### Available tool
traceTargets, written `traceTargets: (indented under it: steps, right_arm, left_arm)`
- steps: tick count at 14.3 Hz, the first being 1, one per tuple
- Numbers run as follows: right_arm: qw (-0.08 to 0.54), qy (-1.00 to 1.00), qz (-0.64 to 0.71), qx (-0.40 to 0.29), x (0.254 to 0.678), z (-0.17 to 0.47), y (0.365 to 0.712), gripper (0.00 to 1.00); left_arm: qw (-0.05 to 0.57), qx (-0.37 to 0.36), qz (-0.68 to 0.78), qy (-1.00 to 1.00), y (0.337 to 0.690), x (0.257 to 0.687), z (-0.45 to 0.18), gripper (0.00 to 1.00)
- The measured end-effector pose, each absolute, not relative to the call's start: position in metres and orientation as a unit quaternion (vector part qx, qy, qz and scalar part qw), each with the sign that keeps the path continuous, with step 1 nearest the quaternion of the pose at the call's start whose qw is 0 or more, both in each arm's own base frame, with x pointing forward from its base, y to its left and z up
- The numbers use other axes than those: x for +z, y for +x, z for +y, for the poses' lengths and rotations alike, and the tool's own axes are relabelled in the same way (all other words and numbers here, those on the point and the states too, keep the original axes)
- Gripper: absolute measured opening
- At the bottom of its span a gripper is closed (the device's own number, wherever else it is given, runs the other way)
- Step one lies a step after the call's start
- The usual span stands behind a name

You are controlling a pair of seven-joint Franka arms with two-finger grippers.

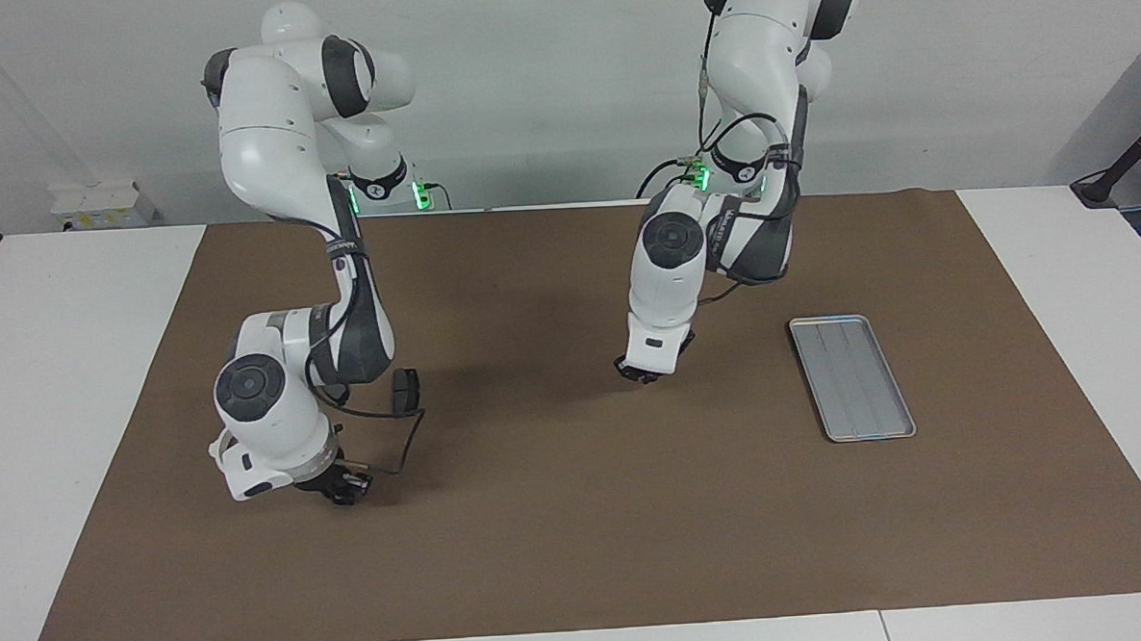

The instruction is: Pick bearing gear from pile to tray

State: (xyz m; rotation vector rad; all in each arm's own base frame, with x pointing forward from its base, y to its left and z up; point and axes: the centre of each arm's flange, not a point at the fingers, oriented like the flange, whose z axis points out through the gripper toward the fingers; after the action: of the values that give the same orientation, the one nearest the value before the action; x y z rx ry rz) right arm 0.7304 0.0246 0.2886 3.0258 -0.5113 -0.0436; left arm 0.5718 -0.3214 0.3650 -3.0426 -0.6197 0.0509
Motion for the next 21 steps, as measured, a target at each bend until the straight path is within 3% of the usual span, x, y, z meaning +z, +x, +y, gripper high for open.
traceTargets:
  steps: [3, 7, 10, 12, 17, 21]
  right_arm:
    - [0.043, 0.985, -0.162, -0.039, 0.307, 0.023, 0.73, 0.36]
    - [0.027, 0.985, -0.156, -0.07, 0.381, 0.047, 0.718, 0.36]
    - [0.005, 0.975, -0.203, -0.09, 0.441, 0.107, 0.695, 0.36]
    - [0.005, 0.965, -0.25, -0.078, 0.464, 0.186, 0.678, 0.36]
    - [-0.011, 0.946, -0.321, -0.045, 0.463, 0.362, 0.62, 0.36]
    - [-0.021, 0.94, -0.339, -0.03, 0.403, 0.444, 0.596, 0.36]
  left_arm:
    - [0.016, 0.027, -0.175, -0.984, 0.574, 0.412, -0.25, 0.24]
    - [0.015, 0.057, -0.087, -0.994, 0.578, 0.447, -0.118, 0.24]
    - [0.002, 0.059, -0.031, -0.998, 0.579, 0.424, -0.038, 0.24]
    - [-0.002, 0.046, -0.018, -0.999, 0.572, 0.391, -0.02, 0.24]
    - [-0.003, 0.035, -0.004, -0.999, 0.553, 0.342, -0.015, 0.24]
    - [-0.005, 0.025, -0.012, -1.0, 0.547, 0.317, 0.007, 0.24]
